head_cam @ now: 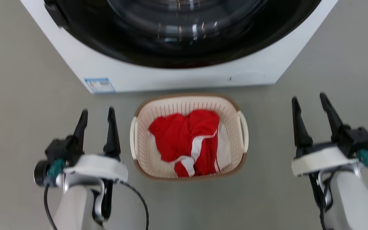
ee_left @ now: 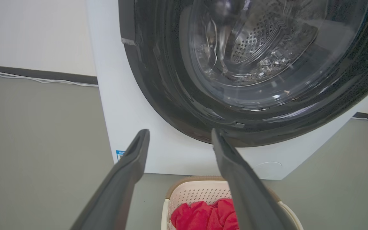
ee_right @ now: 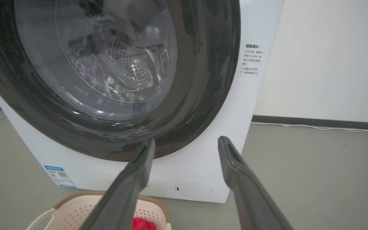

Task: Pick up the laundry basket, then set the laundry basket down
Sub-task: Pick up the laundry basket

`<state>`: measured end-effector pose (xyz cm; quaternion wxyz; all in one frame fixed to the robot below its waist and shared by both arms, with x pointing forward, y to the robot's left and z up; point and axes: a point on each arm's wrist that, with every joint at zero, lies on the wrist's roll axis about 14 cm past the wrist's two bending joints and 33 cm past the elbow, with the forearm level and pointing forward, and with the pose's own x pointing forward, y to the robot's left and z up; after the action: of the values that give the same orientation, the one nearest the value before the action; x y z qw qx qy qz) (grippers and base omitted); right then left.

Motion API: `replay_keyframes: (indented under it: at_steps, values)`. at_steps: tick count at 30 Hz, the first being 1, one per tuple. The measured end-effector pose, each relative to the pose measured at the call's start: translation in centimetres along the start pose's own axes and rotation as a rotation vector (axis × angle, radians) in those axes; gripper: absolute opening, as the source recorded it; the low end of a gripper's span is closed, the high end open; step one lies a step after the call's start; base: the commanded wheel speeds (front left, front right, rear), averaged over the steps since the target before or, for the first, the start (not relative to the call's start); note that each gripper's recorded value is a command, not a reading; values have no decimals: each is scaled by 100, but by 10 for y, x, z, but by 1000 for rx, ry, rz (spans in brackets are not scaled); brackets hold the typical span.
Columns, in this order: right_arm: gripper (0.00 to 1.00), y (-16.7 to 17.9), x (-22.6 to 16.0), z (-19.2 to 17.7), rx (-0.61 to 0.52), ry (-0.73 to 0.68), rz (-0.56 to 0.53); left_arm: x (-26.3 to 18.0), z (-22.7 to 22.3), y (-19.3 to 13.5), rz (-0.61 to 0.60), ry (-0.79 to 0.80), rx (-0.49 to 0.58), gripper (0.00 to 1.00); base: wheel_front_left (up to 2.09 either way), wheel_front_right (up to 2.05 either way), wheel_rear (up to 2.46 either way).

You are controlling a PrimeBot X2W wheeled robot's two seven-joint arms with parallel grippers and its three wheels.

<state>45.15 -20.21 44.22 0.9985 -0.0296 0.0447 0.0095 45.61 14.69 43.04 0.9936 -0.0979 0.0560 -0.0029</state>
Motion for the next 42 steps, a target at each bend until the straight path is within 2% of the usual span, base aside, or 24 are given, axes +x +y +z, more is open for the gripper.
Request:
replay_keyframes:
  at_steps: [4, 7, 8, 13, 18, 24, 42]
  values:
    - [100, 4, 28, -18, 6, 31, 11, 26, -18, -5, -24, 34, -3, 100, 0, 0, 0]
    - [100, 2, 45, -44, 15, 90, 0, 42, -43, -9, -45, 91, -1, 100, 0, 0, 0]
    - [100, 3, 51, -72, 37, 160, -2, 51, -63, -12, -60, 137, 4, 100, 0, 0, 0]
    - [100, 16, 55, -145, 74, 360, 16, 66, -116, -15, -85, 273, 19, 100, 0, 0, 0]
    - [100, 31, 59, -196, 101, 516, 38, 74, -155, -12, -80, 375, 11, 100, 0, 0, 0]
    - [100, 45, 68, -224, 103, 593, 77, 68, -195, -9, -72, 497, 7, 100, 0, 0, 0]
    - [100, 71, 82, -271, 88, 681, 150, 73, -237, 1, -39, 585, 15, 100, 0, 0, 0]
